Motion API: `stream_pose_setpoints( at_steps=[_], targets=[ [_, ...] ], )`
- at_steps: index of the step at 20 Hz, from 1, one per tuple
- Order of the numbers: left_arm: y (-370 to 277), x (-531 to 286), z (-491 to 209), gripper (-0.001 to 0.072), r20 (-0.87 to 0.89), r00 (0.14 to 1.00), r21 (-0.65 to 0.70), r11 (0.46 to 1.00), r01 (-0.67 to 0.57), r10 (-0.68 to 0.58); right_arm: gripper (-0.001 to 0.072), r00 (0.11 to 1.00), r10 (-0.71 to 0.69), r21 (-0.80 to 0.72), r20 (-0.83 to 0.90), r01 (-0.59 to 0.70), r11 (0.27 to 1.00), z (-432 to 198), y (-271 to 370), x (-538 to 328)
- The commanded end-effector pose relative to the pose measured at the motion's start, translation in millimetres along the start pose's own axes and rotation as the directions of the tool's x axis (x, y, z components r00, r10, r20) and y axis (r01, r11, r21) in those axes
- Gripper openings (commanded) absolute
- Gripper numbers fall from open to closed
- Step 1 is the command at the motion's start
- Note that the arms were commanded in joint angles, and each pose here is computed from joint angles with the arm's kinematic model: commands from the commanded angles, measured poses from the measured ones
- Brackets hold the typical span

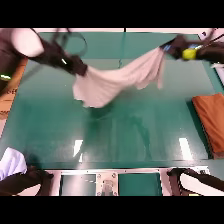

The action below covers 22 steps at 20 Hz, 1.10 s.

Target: Fold the shirts.

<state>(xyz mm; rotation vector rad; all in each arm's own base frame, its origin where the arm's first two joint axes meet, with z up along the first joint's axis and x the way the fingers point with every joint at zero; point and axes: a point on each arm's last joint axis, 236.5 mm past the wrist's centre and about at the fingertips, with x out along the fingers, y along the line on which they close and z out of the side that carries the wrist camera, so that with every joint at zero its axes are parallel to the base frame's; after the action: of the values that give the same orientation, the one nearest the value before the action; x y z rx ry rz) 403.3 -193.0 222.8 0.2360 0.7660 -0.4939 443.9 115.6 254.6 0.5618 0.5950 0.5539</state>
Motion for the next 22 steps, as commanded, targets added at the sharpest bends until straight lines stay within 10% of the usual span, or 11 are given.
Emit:
stream_pose_setpoints(
  at_steps=[1,8,21,22],
  targets=[
    [39.4,-97.6,43.8,0.0019,0.159,0.969,0.076,0.976,-0.204,0.190,0.0011,0.985,0.014,-0.143,0.170,0.011,0.990,30.5,60.1,-79.6],
    [54.0,-122.2,41.2,0.0019,0.144,0.955,0.085,0.959,-0.271,0.258,0.0011,0.949,-0.050,-0.258,0.312,0.135,0.957,35.7,89.1,-148.4],
    [-78.5,143.8,-155.9,0.0021,-0.373,0.859,-0.203,0.934,0.293,-0.350,0.0011,0.935,-0.303,0.250,-0.182,0.342,0.906,-163.8,-172.1,-7.7],
    [-87.7,143.3,-169.0,0.0173,-0.419,0.820,-0.228,0.919,0.321,-0.390,0.0011,0.929,-0.305,0.262,-0.210,0.354,0.898,-171.8,-182.2,-1.7]
  ],
)
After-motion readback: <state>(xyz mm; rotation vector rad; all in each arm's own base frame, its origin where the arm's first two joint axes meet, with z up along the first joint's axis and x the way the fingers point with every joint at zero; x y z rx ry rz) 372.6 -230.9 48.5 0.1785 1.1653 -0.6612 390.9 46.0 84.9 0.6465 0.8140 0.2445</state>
